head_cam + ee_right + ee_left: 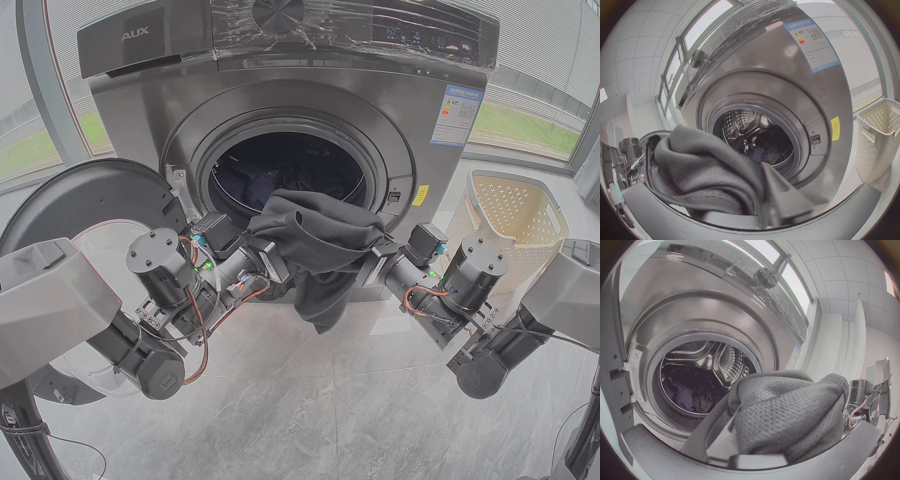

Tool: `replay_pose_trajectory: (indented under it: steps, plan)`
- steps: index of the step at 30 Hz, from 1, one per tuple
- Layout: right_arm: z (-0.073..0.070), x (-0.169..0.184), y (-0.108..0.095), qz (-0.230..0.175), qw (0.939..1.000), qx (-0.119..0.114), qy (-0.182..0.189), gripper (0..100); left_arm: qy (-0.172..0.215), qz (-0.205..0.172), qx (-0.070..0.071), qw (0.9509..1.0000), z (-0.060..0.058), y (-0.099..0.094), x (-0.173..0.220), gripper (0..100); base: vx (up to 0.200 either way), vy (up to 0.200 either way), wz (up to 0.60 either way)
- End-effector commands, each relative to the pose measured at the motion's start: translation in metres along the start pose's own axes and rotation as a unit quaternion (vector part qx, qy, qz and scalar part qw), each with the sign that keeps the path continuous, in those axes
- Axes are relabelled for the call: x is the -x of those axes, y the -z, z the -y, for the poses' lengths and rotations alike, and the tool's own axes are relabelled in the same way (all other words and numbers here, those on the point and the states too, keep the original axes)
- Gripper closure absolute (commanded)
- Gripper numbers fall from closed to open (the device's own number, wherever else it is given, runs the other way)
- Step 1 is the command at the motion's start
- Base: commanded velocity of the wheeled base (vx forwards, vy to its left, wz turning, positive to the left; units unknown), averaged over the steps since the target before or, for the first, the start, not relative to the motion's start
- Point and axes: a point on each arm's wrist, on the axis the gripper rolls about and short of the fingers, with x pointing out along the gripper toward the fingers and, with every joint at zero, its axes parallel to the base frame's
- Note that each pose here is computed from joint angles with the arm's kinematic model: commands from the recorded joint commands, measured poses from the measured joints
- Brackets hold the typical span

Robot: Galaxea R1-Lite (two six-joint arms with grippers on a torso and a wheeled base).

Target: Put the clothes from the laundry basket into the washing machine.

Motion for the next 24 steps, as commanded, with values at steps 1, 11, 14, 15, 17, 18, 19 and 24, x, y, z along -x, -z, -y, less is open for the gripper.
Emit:
replay_pose_trajectory:
  steps: [1,11,14,15,17,18,19,24]
  plan:
    - [0.0,0.033,0.005,-0.049,0.9986,0.01,-0.019,0,-0.009,0.005,0.004,0.9999,0.013,-0.014,0.016,100,0.0,0.0,0.0]
    - [-0.002,0.117,0.016,-0.185,0.9786,0.021,-0.089,0,-0.031,-0.031,-0.008,0.999,0.009,-0.017,0.05,100,0.0,0.0,0.0]
    - [-0.005,0.112,0.014,-0.174,0.9802,0.021,-0.093,0,-0.035,-0.043,-0.013,0.9984,0.008,-0.013,0.055,100,0.0,0.0,0.0]
    - [-0.006,0.11,0.013,-0.168,0.981,0.02,-0.095,0,-0.037,-0.046,-0.016,0.9981,0.007,-0.013,0.057,100,0.0,0.0,0.0]
    - [-0.009,0.107,0.009,-0.159,0.9823,0.019,-0.098,0,-0.038,-0.051,-0.016,0.9979,0.006,-0.011,0.059,100,0.0,0.0,0.0]
    - [-0.009,0.108,0.009,-0.159,0.9823,0.019,-0.098,0,-0.039,-0.051,-0.016,0.9978,0.006,-0.011,0.059,100,0.0,0.0,0.0]
    - [-0.009,0.108,0.009,-0.158,0.9826,0.019,-0.097,0,-0.04,-0.051,-0.018,0.9977,0.005,-0.011,0.059,100,0.0,0.0,0.0]
    - [0.003,0.102,0.009,-0.152,0.9861,0.021,-0.064,0,-0.048,-0.049,-0.02,0.9974,0.002,-0.018,0.068,100,0.0,0.0,0.0]
